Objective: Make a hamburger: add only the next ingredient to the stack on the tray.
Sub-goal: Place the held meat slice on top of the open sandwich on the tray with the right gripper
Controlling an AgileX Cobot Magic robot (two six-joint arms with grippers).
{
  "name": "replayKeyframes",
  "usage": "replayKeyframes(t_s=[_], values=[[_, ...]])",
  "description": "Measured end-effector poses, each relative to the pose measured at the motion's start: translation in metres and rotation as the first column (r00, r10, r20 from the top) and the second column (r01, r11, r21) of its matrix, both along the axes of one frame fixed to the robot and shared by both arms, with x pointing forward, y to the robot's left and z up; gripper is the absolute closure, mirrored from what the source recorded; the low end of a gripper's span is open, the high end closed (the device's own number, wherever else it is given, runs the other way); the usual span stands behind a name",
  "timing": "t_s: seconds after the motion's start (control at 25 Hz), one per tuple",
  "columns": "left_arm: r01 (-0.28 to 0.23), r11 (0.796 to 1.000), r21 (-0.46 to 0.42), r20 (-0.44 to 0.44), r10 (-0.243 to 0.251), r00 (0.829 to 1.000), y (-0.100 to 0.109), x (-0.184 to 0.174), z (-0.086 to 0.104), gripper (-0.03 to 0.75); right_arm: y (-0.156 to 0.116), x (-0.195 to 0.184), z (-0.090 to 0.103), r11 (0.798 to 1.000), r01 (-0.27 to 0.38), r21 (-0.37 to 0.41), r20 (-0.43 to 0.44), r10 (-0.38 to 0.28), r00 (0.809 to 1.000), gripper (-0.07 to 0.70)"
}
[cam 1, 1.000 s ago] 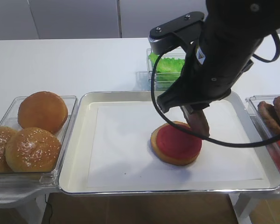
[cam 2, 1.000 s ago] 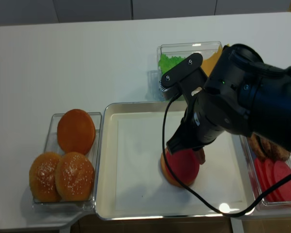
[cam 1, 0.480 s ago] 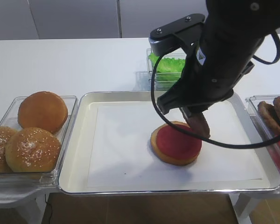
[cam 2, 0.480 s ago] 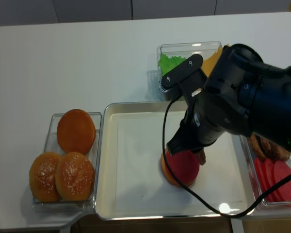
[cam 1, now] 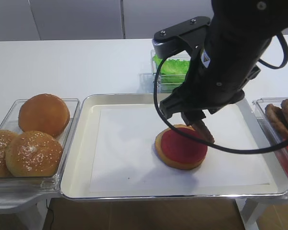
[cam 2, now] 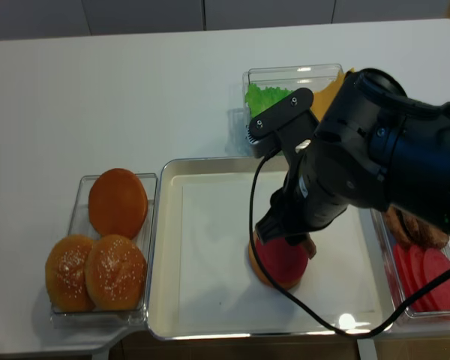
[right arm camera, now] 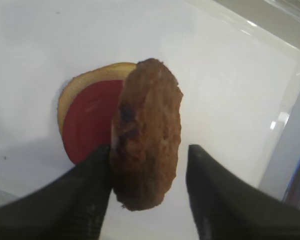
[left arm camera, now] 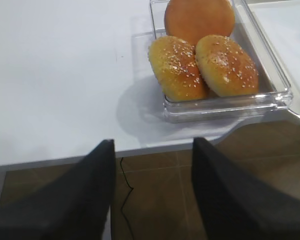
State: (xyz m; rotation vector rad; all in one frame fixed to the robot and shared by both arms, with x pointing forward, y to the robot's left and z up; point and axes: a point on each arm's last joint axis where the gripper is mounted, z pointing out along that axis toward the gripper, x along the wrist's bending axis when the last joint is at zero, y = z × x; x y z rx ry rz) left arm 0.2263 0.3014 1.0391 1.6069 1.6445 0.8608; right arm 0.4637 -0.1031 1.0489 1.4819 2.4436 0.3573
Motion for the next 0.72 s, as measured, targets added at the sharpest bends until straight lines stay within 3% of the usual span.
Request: replayKeyframes(t_s=[0.4, 0.72], values=[[0.000, 1.000, 0.000, 0.000, 0.000, 1.000, 0.0000, 0.0000, 0.0000, 0.347, 0.0002, -0.0003, -0.0001, 1.000, 0.001, 0.003, -0.003, -0.001, 1.000, 0.069], [0.000, 1.000, 0.000, 0.000, 0.000, 1.000, 0.0000, 0.0000, 0.0000, 0.347, 0.0021, -0.0020, -0.0005, 1.000, 0.000, 0.024, -0.023, 0.001, 1.000, 0.007]])
